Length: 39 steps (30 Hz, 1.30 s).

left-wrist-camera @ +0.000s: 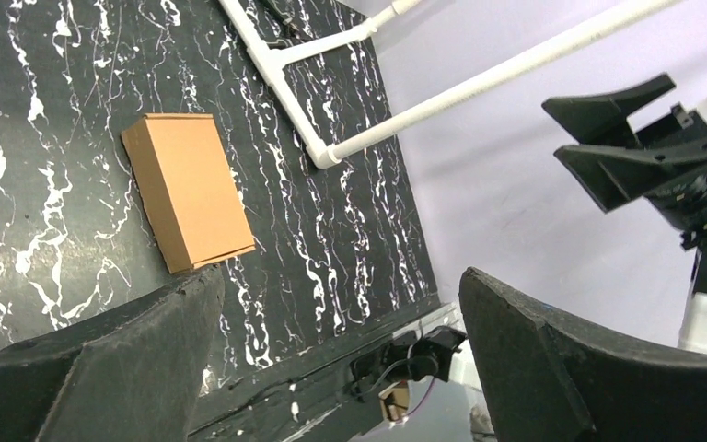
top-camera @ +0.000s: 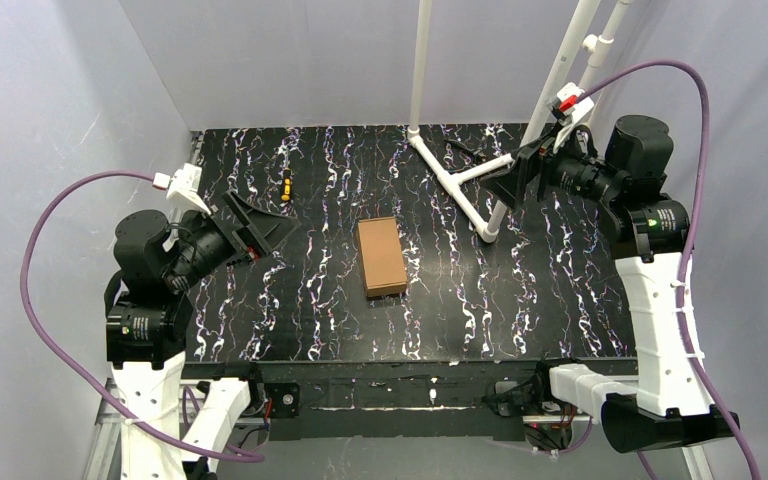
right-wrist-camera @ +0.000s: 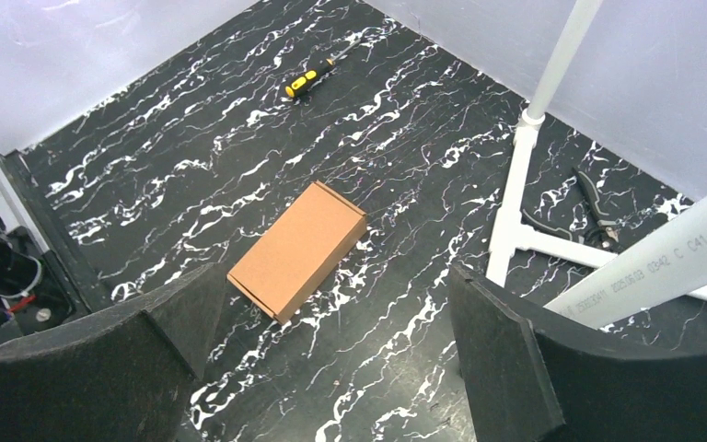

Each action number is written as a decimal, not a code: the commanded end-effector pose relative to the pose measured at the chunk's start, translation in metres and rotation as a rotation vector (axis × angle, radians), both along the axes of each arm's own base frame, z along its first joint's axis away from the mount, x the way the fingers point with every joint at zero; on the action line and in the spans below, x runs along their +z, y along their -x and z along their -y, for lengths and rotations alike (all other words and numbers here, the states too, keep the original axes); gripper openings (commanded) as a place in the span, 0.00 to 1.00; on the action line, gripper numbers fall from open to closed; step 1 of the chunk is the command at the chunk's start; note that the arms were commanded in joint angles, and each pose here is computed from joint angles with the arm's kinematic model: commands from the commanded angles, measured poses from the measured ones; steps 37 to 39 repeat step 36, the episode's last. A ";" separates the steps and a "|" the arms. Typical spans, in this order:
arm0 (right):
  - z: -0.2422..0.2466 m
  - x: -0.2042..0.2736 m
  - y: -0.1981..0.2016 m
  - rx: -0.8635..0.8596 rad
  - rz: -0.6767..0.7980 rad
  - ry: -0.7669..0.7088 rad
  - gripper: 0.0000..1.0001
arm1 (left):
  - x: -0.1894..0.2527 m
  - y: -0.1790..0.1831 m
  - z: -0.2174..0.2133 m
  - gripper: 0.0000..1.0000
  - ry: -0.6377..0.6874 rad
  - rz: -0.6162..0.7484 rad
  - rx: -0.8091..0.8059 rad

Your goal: Fold the paper box

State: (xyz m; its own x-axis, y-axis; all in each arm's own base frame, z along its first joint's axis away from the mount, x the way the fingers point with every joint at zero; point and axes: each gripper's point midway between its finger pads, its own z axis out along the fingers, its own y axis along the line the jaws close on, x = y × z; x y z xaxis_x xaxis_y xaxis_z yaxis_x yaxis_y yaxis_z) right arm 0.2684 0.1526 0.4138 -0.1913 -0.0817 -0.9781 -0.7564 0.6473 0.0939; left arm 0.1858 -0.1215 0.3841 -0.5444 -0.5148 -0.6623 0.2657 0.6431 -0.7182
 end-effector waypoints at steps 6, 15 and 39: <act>-0.001 0.016 0.011 0.018 0.000 -0.095 0.98 | 0.005 0.007 -0.010 0.98 0.011 -0.022 0.101; 0.005 0.016 0.012 0.024 -0.008 -0.132 0.98 | 0.002 0.013 -0.006 0.98 -0.042 0.007 0.050; 0.025 0.009 0.004 -0.052 0.000 -0.129 0.98 | -0.007 0.016 -0.008 0.98 -0.166 0.048 0.008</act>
